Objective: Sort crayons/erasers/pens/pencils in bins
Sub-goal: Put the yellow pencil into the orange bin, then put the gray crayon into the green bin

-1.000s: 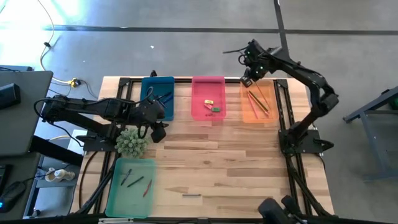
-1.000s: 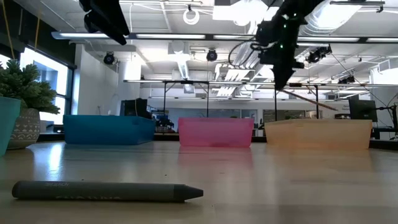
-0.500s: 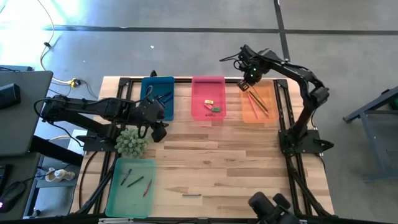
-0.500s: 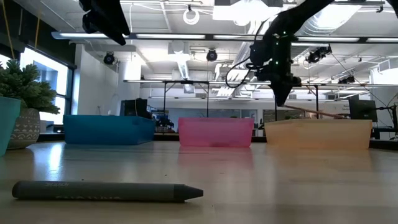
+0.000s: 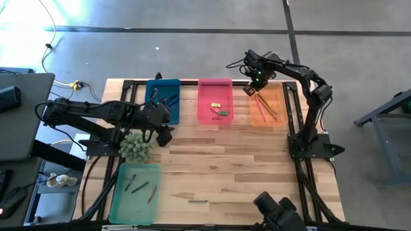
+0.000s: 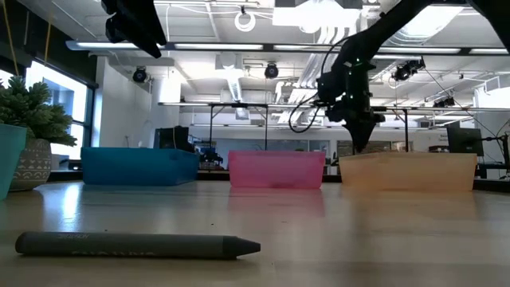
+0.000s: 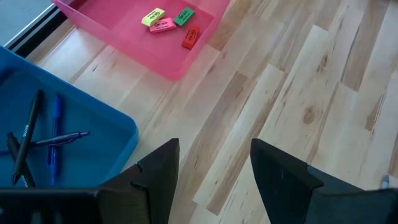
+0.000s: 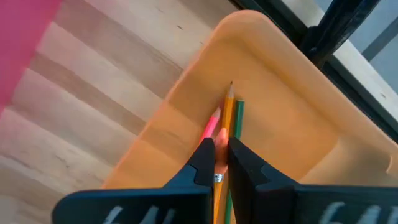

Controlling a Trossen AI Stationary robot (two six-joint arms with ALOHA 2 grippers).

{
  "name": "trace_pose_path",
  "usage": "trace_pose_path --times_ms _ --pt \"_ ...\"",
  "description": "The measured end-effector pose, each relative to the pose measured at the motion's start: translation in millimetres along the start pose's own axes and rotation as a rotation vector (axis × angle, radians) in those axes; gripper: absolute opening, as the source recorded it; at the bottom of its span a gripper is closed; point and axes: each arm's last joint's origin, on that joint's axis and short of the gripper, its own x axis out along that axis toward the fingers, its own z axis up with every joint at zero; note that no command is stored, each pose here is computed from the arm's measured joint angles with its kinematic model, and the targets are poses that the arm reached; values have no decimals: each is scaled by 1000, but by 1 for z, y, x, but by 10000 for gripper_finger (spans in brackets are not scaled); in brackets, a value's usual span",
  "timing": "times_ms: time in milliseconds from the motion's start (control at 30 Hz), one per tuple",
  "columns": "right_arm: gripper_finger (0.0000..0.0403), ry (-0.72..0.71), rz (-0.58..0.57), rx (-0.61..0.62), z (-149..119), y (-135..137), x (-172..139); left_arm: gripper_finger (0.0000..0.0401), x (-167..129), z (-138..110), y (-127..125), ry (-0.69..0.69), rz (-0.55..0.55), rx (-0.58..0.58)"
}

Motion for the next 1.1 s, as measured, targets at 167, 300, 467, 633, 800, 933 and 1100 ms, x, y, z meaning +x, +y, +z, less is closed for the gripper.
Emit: trace_pose_path --times_ms 167,300,467,633,800,933,1100 --pt "3 4 -1 19 7 -7 14 186 0 0 0 0 0 0" --pt "3 -11 0 20 13 -7 22 186 0 0 0 0 -1 0" --pt "13 -15 1 20 14 -7 24 186 0 0 0 1 -1 0" --pt "62 1 1 -2 13 -7 24 186 0 0 0 2 -3 0" --pt "107 7 1 9 12 -7 24 186 0 0 0 2 -3 0" --pt "116 47 2 24 6 -7 19 186 0 0 0 2 -3 0" --pt "116 2 14 23 -4 -6 -5 186 0 0 -1 2 -5 4"
